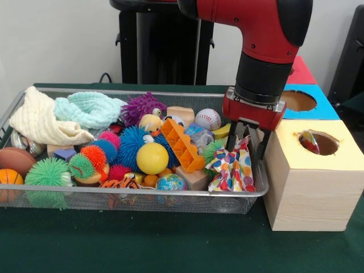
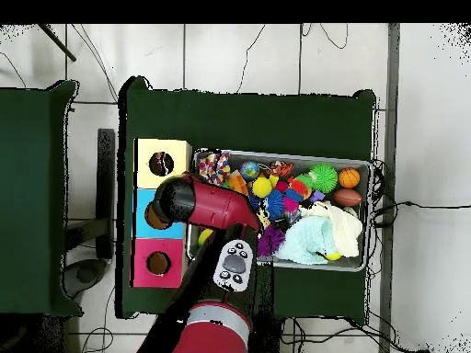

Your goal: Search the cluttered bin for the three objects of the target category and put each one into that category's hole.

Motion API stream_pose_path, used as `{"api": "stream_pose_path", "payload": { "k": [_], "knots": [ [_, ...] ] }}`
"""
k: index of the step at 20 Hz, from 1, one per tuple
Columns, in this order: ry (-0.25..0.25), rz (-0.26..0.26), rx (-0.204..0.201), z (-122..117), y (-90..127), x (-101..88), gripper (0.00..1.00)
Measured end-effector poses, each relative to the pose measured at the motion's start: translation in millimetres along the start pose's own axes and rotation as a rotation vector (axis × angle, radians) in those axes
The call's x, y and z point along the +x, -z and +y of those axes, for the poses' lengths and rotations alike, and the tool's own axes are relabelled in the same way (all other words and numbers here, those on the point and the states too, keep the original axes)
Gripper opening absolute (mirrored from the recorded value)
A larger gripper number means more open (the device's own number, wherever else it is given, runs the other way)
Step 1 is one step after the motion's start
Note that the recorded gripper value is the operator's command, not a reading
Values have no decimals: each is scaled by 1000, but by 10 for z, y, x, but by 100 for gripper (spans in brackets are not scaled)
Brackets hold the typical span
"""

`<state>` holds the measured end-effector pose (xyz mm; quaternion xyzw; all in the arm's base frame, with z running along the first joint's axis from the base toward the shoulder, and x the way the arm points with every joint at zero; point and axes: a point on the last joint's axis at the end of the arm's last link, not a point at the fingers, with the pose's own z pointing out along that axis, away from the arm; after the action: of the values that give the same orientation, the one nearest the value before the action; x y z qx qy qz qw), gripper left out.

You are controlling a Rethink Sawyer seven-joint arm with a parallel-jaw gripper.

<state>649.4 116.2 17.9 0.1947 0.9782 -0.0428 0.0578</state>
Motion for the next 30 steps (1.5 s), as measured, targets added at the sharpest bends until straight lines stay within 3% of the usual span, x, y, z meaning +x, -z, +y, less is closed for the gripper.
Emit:
{"api": "stream_pose_path", "payload": {
  "k": [6,7,30],
  "knots": [
    [0,-4,0,1,-1,-6,100],
    [0,-9,-1,2,-3,-12,0],
    [0,-27,-5,8,18,-43,0]
  ]
}}
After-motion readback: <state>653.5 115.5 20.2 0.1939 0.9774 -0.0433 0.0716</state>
